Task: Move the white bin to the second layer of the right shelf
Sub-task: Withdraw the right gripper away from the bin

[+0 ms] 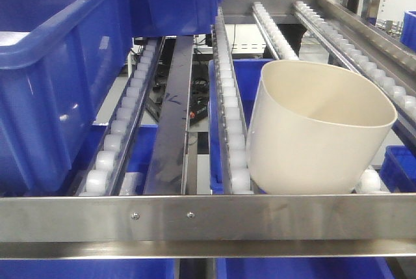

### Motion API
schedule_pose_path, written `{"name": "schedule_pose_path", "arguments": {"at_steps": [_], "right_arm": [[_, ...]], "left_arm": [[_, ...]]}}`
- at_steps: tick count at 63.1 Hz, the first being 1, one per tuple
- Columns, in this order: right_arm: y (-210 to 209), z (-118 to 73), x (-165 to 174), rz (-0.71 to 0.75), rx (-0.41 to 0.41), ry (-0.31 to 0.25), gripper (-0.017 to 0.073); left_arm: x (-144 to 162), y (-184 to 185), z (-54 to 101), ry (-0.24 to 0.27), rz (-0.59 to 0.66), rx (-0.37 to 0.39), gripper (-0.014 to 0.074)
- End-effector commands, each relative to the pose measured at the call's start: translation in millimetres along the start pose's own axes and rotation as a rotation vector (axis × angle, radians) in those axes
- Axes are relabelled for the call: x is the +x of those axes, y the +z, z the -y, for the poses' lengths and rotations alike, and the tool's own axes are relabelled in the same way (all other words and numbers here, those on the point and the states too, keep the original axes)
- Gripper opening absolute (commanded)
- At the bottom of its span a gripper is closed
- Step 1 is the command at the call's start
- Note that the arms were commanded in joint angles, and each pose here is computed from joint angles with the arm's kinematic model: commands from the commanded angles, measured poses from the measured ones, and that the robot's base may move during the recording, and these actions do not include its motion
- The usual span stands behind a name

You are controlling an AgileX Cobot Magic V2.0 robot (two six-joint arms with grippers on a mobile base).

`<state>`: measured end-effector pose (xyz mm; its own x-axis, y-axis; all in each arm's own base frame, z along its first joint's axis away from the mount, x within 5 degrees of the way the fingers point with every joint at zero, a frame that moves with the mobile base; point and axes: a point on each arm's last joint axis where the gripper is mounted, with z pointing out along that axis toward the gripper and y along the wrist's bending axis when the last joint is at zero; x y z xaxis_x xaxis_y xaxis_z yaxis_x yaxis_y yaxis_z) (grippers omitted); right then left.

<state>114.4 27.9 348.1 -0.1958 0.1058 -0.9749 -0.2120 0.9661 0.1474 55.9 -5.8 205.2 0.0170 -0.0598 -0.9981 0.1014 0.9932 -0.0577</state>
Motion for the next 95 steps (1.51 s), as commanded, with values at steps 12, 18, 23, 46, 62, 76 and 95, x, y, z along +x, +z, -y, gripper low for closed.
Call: {"name": "schedule_pose_path", "arguments": {"at_steps": [12, 18, 23, 46, 62, 76, 95], "right_arm": [[-3, -1.6, -16, 0.111, -0.007, -0.016, 0.0057], [-7, -1.2, -13, 0.096, -0.005, -0.016, 0.0057], [-15, 1.2, -8, 0.116, 0.008, -0.015, 0.0057], [-42, 20.9, 68, 0.135, 0.148, 0.002, 0.0057], [-42, 28.3, 128, 0.153, 0.148, 0.009, 0.0057], [-40, 31.3, 147, 0.258, 0.136, 0.010, 0.0057], [-40, 31.2, 146, 0.267, 0.135, 0.009, 0.0057]], "left_arm": [[5, 1, -0.5, -0.009, 0.050, 0.002, 0.0085], [5, 1, -0.5, -0.009, 0.050, 0.002, 0.0085], [5, 1, -0.5, -0.009, 0.050, 0.002, 0.0085], [5, 1, -0.5, -0.009, 0.050, 0.002, 0.0085], [5, 1, -0.5, -0.009, 0.050, 0.002, 0.0085], [5, 1, -0.5, -0.009, 0.050, 0.002, 0.0085], [5, 1, -0.5, -0.009, 0.050, 0.002, 0.0085]]}}
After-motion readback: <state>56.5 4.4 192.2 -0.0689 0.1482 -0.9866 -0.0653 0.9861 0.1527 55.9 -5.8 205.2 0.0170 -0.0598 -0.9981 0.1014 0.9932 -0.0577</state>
